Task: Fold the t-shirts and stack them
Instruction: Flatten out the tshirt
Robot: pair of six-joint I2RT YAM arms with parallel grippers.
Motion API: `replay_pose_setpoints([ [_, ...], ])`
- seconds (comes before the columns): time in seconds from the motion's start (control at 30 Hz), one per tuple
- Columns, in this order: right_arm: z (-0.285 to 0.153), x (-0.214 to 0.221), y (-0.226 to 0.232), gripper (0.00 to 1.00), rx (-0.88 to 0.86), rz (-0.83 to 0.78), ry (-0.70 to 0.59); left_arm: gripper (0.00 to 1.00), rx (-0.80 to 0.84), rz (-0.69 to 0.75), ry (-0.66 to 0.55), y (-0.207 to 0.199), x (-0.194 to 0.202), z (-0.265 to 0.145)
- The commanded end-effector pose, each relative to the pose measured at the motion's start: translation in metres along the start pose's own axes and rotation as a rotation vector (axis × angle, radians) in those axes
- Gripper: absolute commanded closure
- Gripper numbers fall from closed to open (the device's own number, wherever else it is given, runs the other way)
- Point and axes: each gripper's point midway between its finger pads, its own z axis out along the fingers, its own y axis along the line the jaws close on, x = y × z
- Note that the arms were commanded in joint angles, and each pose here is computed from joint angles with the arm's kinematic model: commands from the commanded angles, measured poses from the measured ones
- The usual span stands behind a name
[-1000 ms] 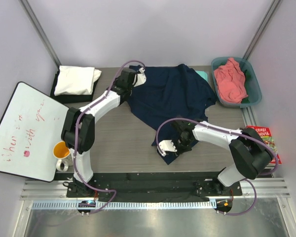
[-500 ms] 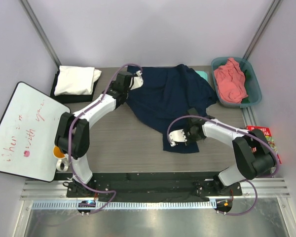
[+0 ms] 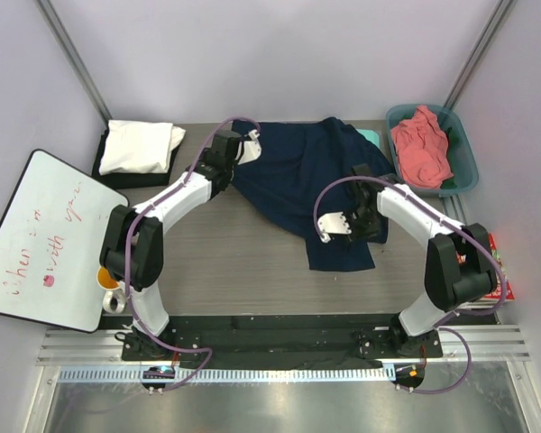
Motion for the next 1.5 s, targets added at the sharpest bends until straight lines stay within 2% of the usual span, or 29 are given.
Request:
replay_pose_setpoints([
  [0.0, -0.032, -0.022, 0.062, 0.53, -0.200, -0.041, -0.121, 1.00, -0.066, -0.026, -0.027, 0.027, -0.008, -0.005],
  [0.17, -0.017, -0.029, 0.113, 0.50, -0.292, -0.082, -0.145, 1.00, -0.071, -0.033, -0.023, 0.028, -0.010, -0.003],
  [0.27, 0.001, -0.035, 0.126, 0.45, -0.253, -0.095, -0.165, 1.00, -0.073, -0.035, -0.022, 0.029, -0.011, -0.002],
  [0.43, 0.031, -0.032, 0.119, 0.43, -0.078, -0.067, -0.144, 1.00, -0.073, -0.035, -0.022, 0.034, -0.013, -0.003],
  [0.47, 0.033, -0.033, 0.104, 0.43, -0.010, -0.038, -0.146, 1.00, -0.073, -0.032, -0.022, 0.034, -0.014, -0.003],
  [0.57, 0.040, -0.035, 0.096, 0.44, 0.041, -0.006, -0.155, 1.00, -0.077, -0.033, -0.023, 0.037, -0.015, -0.004],
  [1.07, 0.021, -0.050, 0.079, 0.45, 0.142, -0.028, -0.234, 1.00, -0.076, -0.028, -0.013, 0.037, -0.015, -0.002],
  [1.3, 0.029, -0.046, 0.082, 0.47, 0.126, -0.024, -0.213, 1.00, -0.074, -0.022, -0.013, 0.038, -0.019, 0.001],
  [1.47, 0.022, -0.051, 0.075, 0.48, 0.168, -0.017, -0.246, 1.00, -0.072, -0.018, -0.019, 0.038, -0.020, 0.002],
])
